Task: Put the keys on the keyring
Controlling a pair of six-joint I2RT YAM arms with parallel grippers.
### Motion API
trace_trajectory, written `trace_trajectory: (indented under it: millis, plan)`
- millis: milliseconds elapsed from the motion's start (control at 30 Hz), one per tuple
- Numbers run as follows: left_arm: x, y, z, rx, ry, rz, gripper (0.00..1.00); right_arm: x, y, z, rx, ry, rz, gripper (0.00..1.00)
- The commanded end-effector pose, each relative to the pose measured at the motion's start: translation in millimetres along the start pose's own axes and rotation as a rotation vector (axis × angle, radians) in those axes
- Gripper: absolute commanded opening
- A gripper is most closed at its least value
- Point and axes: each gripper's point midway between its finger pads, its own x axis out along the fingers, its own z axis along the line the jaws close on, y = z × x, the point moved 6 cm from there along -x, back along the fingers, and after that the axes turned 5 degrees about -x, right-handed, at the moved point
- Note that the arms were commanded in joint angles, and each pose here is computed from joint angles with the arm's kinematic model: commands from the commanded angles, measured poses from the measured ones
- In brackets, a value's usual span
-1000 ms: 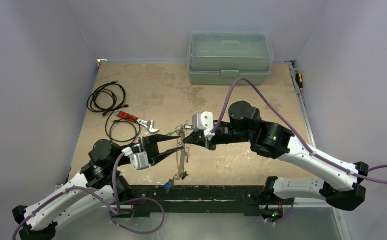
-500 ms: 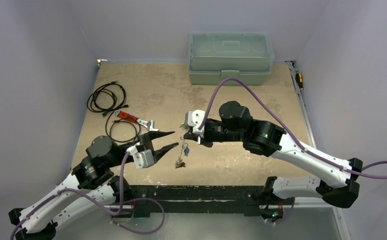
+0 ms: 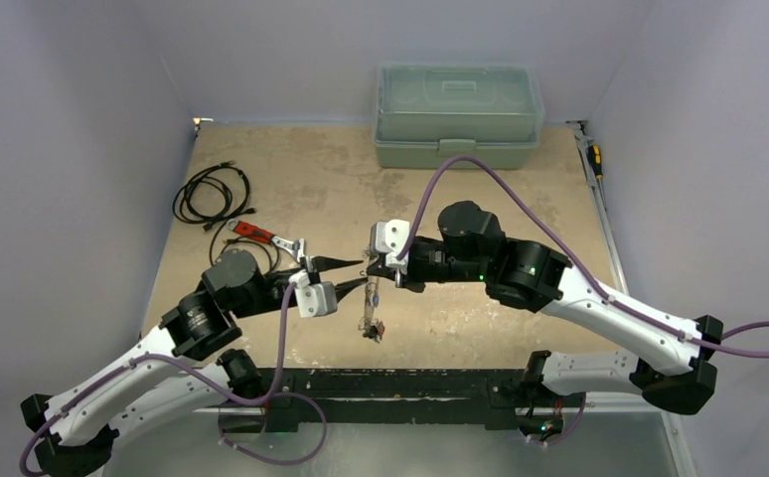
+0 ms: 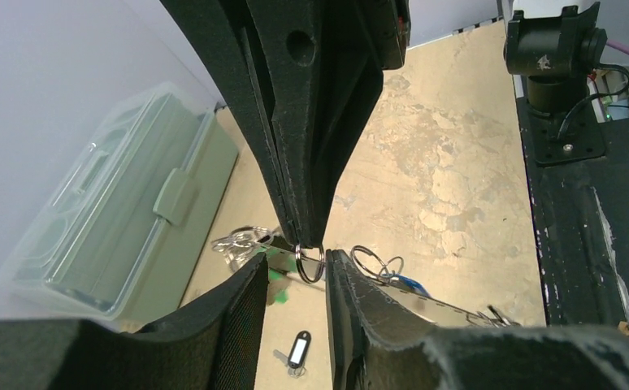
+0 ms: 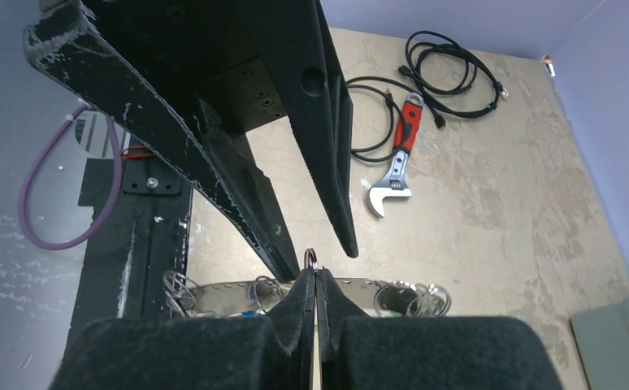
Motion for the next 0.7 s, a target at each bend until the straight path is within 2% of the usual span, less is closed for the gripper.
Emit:
trace_trajectory:
  millis: [0,267,333,367,600,667]
  plan:
    - [2,-16,8,0.022,-0.012,-0.034,0.30,-10,-17,-4,-0.042,0.027,-0.074,0.00]
    - [8,-13,9,0.010,-0.006,-0.010,0.18,-9,-16,-3,-0.051,0.020,-0.083,0.00]
    - [9,-10,9,0.009,-0.004,-0.002,0.04,-9,-16,-2,-0.054,0.018,-0.085,0.00]
    - [10,-9,9,0.009,-0.003,0.001,0.00,-9,-17,-2,-0.055,0.017,-0.088,0.00]
    - [12,-1,11,0.012,-0.047,-0.019,0.00,-15,-22,-3,-0.064,0.037,-0.128,0.00]
    - [13,0,12,0.012,-0.073,-0.044,0.00,-17,-22,-1,-0.038,0.040,-0.140,0.16]
